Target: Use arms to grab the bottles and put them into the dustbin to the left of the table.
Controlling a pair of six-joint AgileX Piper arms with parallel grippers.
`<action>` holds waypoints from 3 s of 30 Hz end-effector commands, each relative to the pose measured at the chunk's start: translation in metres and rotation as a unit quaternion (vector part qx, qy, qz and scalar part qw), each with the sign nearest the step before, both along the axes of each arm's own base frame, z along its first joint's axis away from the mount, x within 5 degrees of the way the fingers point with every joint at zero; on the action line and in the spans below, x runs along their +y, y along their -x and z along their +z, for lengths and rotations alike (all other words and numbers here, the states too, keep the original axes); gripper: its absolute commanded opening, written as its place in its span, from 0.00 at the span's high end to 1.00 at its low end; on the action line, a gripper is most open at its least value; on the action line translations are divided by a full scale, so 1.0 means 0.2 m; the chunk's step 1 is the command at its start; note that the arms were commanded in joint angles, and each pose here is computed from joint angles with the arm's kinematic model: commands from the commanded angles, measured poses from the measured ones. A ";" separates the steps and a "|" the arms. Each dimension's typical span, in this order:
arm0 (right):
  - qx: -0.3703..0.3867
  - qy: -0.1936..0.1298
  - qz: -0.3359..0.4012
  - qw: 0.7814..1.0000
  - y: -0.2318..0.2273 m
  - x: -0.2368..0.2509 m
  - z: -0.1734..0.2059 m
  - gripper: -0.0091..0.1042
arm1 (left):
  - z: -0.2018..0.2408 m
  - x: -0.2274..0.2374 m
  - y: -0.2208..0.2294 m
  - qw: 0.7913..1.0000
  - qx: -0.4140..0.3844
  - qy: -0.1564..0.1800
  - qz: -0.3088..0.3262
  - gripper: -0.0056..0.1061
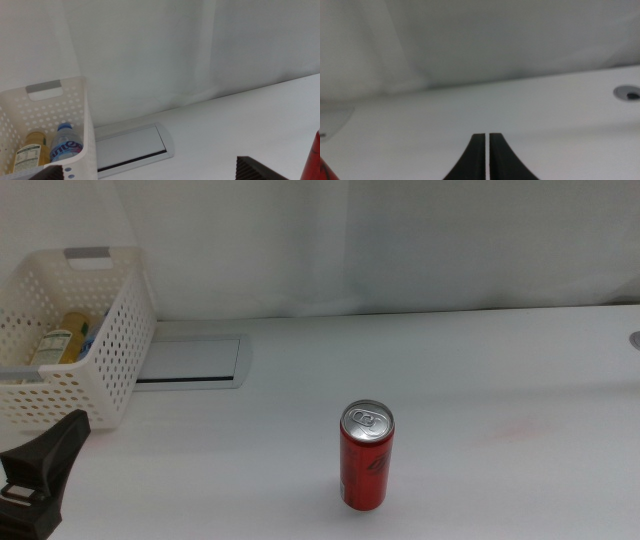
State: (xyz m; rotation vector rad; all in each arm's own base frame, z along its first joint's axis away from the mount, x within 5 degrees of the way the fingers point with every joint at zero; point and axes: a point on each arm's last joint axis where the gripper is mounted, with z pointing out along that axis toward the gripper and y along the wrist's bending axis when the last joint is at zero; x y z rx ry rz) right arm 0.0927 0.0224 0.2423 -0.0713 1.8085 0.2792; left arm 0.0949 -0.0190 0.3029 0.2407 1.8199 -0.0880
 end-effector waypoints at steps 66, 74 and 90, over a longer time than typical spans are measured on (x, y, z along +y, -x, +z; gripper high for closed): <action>-0.082 0.058 -0.049 0.994 0.23 -0.12 -0.08 0.94 | -0.58 -0.63 -0.39 0.970 0.084 0.017 -0.229 0.16; -0.081 0.057 -0.049 0.994 0.23 -0.12 -0.08 0.94 | -0.68 -0.69 -0.46 0.969 0.050 0.032 -0.238 0.16; -0.081 0.058 -0.048 0.994 0.23 -0.12 -0.08 0.94 | -0.85 -0.81 -0.49 0.946 0.032 0.060 -0.318 0.16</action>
